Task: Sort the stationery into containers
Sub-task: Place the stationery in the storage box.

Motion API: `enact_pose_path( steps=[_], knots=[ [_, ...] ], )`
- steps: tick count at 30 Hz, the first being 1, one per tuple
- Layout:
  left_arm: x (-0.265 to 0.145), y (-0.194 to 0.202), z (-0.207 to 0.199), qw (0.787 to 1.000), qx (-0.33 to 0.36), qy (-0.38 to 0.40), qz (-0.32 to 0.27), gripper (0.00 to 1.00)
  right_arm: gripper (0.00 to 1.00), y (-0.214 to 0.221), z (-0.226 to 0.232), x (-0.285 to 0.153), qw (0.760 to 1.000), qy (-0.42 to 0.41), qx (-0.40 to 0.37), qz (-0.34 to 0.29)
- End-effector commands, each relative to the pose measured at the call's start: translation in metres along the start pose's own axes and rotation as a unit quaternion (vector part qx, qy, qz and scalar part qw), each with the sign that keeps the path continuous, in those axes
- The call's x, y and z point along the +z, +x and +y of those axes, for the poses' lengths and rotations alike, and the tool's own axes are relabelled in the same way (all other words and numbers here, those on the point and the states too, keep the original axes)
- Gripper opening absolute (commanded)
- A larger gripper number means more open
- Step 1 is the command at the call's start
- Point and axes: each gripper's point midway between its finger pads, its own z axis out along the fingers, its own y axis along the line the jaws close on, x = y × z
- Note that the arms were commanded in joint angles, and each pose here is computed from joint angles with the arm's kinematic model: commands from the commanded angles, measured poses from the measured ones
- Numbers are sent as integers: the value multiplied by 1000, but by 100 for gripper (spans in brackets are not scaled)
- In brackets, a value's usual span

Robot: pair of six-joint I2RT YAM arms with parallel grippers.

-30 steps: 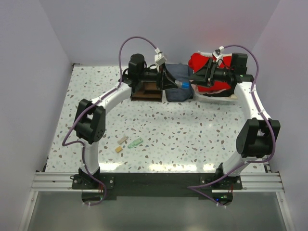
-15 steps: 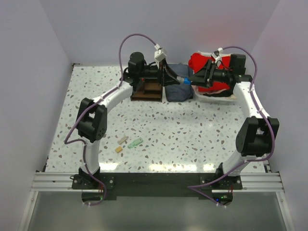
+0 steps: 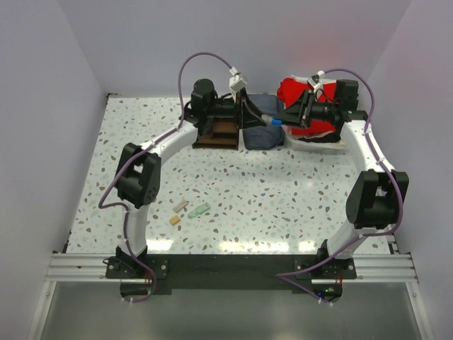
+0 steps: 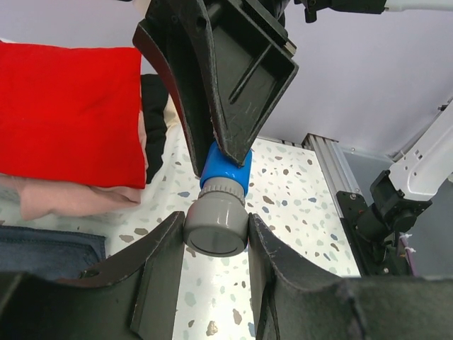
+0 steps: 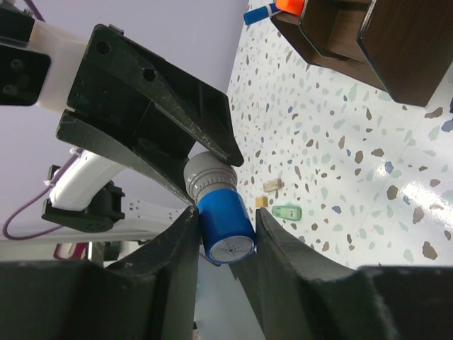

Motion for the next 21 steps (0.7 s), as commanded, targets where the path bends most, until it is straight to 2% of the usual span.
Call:
enact_pose_path(
  steps=[1, 6, 7, 8, 10, 12, 13, 14, 16, 18, 19, 20, 21],
  knots=[
    [5, -21, -7, 999, 35, 15, -19, 0, 22, 2, 9, 1, 1000, -22, -5, 9],
    [6, -10, 4, 1000, 29, 2, -8, 0, 5, 2, 17, -2, 999, -28, -26, 11],
    [4, -8, 8, 999, 35, -6, -6, 3, 4, 1, 21, -3, 999, -28, -33, 10],
    [5, -4, 11, 1000, 28, -12, 0, 11, 2, -2, 22, -4, 999, -25, -41, 6],
    [3, 2, 21, 999, 42, -31, 10, 36, 0, -9, 26, -5, 998, -17, -68, -3],
    [-5, 4, 25, 998, 45, -44, 30, 45, 0, -17, 26, -6, 994, -1, -106, -12],
    [-10, 2, 31, 995, 77, -61, 36, 50, 0, -23, 29, -8, 993, 12, -117, -13],
    [-23, 6, 37, 993, 67, -78, 52, 51, 0, -26, 29, -9, 989, 17, -146, -14],
    [-42, -8, 40, 986, 113, -106, 60, 55, 0, -38, 32, -12, 984, 46, -172, -23],
    [-75, -13, 39, 981, 116, -139, 72, 57, 0, -51, 33, -9, 971, 61, -231, -21],
    [-87, -15, 42, 975, 136, -156, 78, 60, 0, -43, 30, -3, 971, 79, -223, 1],
    [-106, -4, 47, 972, 121, -176, 93, 61, 0, -42, 14, 11, 965, 90, -246, 26],
    [-116, -15, 39, 968, 137, -188, 94, 61, 0, -53, 32, 11, 953, 94, -289, 19]
  ],
)
